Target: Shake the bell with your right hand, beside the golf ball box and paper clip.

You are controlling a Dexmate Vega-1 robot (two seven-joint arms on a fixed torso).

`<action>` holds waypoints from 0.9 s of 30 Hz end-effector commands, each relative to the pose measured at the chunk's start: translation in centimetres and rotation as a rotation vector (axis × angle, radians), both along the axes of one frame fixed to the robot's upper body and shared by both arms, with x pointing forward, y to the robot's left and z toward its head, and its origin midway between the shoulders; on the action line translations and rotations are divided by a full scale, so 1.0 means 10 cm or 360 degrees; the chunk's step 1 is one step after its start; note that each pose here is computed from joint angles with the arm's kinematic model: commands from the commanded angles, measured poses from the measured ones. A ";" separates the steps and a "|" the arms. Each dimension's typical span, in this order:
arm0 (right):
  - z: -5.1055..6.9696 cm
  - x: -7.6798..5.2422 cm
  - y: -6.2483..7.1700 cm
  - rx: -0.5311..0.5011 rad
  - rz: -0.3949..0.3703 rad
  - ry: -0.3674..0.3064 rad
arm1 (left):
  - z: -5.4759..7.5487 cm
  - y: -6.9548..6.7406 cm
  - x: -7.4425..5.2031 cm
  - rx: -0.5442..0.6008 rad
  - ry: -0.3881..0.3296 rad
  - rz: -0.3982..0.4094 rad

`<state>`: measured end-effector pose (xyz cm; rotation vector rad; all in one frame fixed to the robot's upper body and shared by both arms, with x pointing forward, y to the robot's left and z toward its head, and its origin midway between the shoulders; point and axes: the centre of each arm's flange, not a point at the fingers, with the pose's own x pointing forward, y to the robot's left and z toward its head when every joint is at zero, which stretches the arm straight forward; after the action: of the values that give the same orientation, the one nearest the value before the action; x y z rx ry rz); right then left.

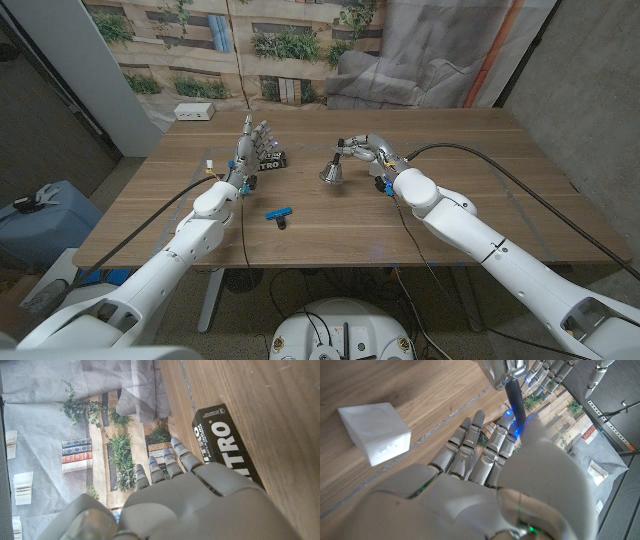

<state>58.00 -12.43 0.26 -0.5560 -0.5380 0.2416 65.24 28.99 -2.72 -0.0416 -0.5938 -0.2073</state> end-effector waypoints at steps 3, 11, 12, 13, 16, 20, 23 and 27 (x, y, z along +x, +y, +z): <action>-0.02 -0.05 -0.07 0.0062 0.0067 0.0229 | 0.00 0.00 0.00 0.0000 0.0001 0.0000; -0.08 -0.11 -0.11 0.0090 0.0081 0.0267 | 0.00 0.00 0.00 0.0000 0.0001 0.0000; -0.08 -0.12 -0.11 0.0089 0.0080 0.0260 | 0.00 0.00 0.00 0.0000 0.0001 0.0000; -0.09 -0.13 -0.10 0.0088 0.0077 0.0252 | 0.00 0.00 0.00 0.0000 0.0001 0.0000; -0.11 -0.15 -0.09 0.0078 0.0075 0.0231 | 0.00 0.00 0.00 0.0000 0.0001 0.0000; -0.13 -0.19 -0.06 0.0047 0.0056 0.0131 | 0.00 0.00 0.00 0.0000 0.0001 0.0000; -0.14 -0.23 -0.03 0.0026 0.0036 0.0046 | 0.00 0.00 0.00 0.0000 0.0001 0.0000; -0.16 -0.24 0.01 0.0007 0.0023 -0.0052 | 0.00 0.00 0.00 -0.0002 0.0001 0.0002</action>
<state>56.42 -13.05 -0.84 -0.5026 -0.4626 0.2875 65.25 29.00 -2.75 -0.0419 -0.5937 -0.2076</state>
